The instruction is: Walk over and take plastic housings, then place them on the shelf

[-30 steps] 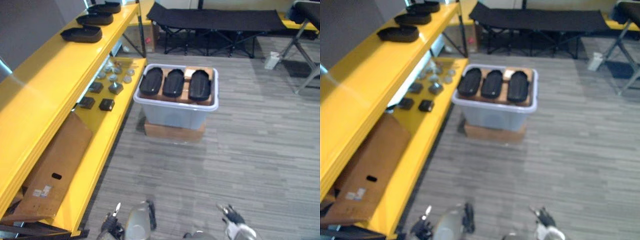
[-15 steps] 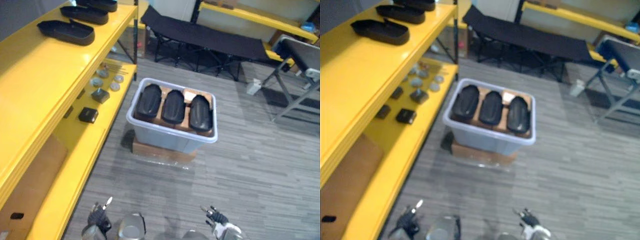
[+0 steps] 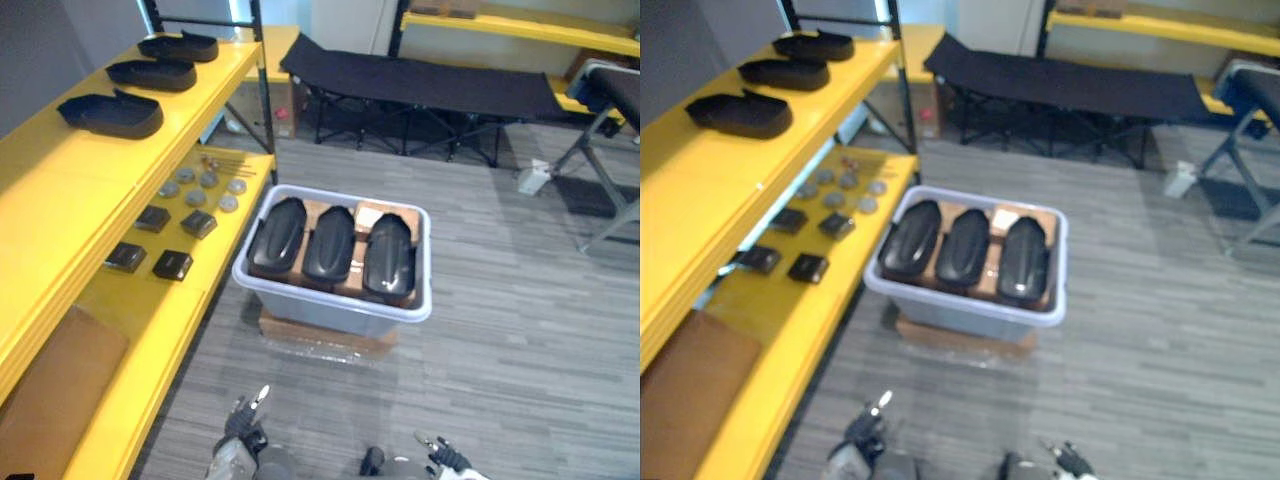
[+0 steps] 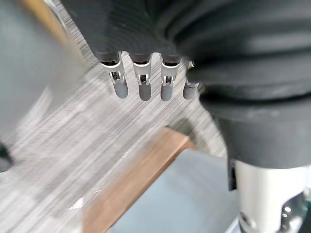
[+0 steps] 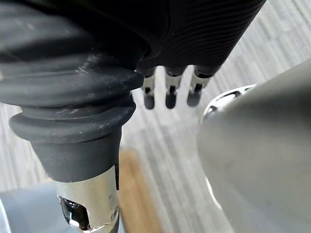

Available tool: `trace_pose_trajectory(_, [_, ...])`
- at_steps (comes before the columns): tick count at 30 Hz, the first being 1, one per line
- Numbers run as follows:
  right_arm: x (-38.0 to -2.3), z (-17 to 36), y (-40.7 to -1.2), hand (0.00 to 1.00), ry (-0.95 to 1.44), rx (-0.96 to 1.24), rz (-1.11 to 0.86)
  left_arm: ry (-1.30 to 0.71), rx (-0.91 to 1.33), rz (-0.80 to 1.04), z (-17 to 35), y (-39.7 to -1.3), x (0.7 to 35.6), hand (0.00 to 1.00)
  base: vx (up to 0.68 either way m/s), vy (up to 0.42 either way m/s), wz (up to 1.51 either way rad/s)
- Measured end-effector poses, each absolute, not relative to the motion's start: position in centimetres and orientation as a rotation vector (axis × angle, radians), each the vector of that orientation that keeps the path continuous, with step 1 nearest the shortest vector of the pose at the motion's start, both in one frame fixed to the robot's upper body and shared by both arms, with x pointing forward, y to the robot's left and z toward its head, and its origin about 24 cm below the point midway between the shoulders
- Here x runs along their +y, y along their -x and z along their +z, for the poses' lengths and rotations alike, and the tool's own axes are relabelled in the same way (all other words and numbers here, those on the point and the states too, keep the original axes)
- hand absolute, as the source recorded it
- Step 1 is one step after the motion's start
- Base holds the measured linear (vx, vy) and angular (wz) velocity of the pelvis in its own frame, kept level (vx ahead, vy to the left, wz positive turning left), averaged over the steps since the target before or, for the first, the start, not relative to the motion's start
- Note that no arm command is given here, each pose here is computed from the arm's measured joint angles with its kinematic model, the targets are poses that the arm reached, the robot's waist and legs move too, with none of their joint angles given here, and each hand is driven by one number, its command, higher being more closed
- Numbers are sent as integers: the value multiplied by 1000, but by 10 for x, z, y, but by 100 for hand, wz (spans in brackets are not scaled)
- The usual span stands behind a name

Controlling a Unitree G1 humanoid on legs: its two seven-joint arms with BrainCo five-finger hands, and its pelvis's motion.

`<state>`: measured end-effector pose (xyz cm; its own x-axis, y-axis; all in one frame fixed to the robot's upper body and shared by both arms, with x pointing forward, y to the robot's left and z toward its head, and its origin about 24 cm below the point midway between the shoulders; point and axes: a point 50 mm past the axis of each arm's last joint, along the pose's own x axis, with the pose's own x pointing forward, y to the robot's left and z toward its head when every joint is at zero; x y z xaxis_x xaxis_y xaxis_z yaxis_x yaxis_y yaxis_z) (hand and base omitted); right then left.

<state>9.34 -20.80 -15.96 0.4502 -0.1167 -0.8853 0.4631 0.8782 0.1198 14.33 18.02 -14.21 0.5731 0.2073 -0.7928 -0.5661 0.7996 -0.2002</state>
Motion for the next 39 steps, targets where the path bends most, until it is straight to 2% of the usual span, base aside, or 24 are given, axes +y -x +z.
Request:
trace_pose_trajectory(5, [-215, -146, -119, 0, -352, 907, -344, 456, 862, 411, -144, -140, 178, 0, 177, 120, 1])
trace_pose_trajectory(8, [-193, -137, -145, 0, -328, 807, -169, 414, 817, 378, -138, -152, 191, 0, 159, 134, 26])
trace_pose_trajectory(12, [-159, -117, -181, 0, -133, 646, 182, 335, 795, 308, -135, -157, 191, 0, 60, 77, 31])
trace_pose_trajectory(15, [-113, -64, -229, 0, 4, 313, 468, 269, 788, 248, -132, -163, 190, 0, 8, 21, 38])
trace_pose_trajectory(16, [-96, -27, -250, 0, 21, 134, 516, 245, 789, 245, -131, -164, 192, 0, 10, -6, 26])
trace_pose_trajectory(19, [-76, 74, -293, 0, -70, -300, 465, 187, 776, 254, -127, -169, 202, 0, 17, 4, 18])
trace_pose_trajectory(23, [-117, 172, -328, 0, -162, -633, 191, 162, 721, 270, -120, -176, 211, 0, -22, 34, 0])
trace_pose_trajectory(25, [-164, 214, -338, 0, -177, -744, -33, 170, 696, 274, -117, -179, 212, 0, -82, 54, -11])
trace_pose_trajectory(27, [-200, 232, -339, 0, -173, -775, -189, 183, 689, 294, -116, -178, 214, 0, -86, 39, -8])
trace_pose_trajectory(31, [-259, 222, -343, 0, -206, -645, -466, 175, 711, 320, -120, -166, 221, 0, -39, -12, -7])
trace_pose_trajectory(38, [-316, 177, -350, 0, -183, -335, -635, 173, 638, 307, -112, -174, 221, 0, -4, -40, -2])
trace_pose_trajectory(39, [-332, 190, -358, 0, -188, -285, -642, 155, 566, 256, -102, -194, 213, 0, 0, 0, 0])
